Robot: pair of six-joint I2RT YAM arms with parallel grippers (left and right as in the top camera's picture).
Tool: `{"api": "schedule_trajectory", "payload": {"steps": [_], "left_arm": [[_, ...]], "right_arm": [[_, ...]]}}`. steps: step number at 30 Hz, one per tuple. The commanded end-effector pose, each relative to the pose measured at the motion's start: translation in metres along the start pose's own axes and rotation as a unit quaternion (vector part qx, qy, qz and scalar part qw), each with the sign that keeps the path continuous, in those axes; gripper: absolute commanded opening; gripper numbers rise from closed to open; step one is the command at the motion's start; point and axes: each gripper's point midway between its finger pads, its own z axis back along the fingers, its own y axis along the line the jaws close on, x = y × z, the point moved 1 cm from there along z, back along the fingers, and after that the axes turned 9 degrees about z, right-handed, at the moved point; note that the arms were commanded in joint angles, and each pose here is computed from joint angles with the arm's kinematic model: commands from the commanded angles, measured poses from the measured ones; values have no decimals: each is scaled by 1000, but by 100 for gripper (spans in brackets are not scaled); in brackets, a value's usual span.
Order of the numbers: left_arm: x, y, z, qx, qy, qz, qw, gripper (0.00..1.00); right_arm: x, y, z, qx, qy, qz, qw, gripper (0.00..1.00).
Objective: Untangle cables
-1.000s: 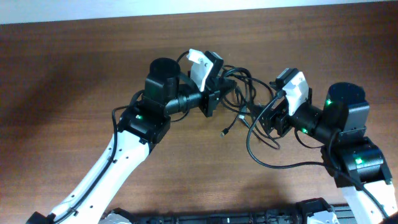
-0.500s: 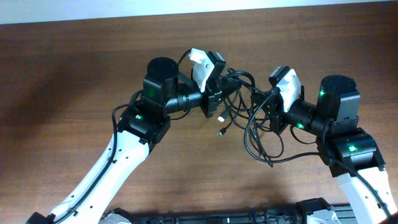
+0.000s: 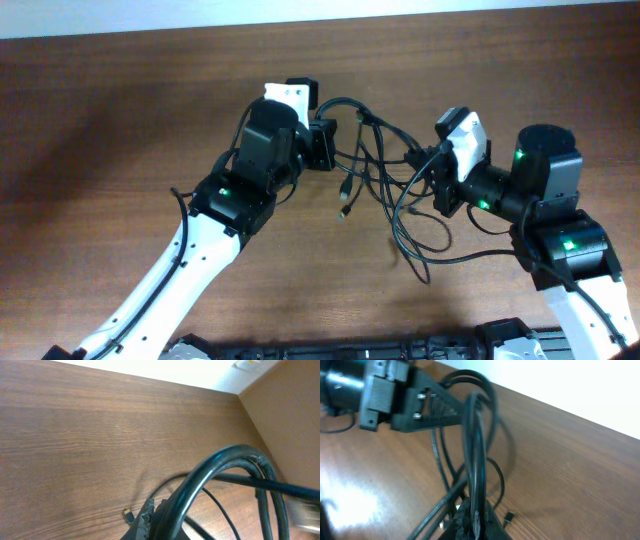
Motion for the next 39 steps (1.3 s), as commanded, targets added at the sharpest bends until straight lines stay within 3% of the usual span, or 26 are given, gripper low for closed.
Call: {"api": "schedule_trajectory", "payload": {"steps": [1, 5, 7, 9, 12, 16, 22, 33, 37, 39], "left_arm": [[23, 20, 10, 48, -48, 35, 997, 0], [23, 13, 13, 31, -43, 35, 998, 0], [25, 8, 18, 21, -47, 33, 998, 0], [29, 3, 24, 10, -53, 23, 998, 0], [33, -18, 35, -38, -55, -37, 997, 0], [36, -55, 56, -126, -62, -112, 984, 0], [41, -71, 79, -161, -81, -134, 974, 0], [20, -106, 99, -277, -30, -160, 947, 0], [14, -118, 108, -319, -18, -173, 932, 0], [13, -124, 112, -337, -16, -179, 924, 0]], "right_arm": [[2, -26, 14, -97, 5, -49, 994, 4], [-10, -50, 21, -178, 24, -104, 978, 4], [-13, -50, 21, -180, 31, -107, 977, 64], [-15, -49, 21, -179, 35, -109, 977, 79], [-17, -47, 20, -174, 40, -111, 978, 88], [-10, -24, 13, -95, 28, -63, 993, 89], [5, 14, 10, 24, -11, 12, 1000, 89], [26, 7, 10, 10, -52, 47, 997, 89], [28, -4, 3, -5, -53, 51, 997, 69], [20, -18, -4, -34, -33, 38, 998, 65]]}}
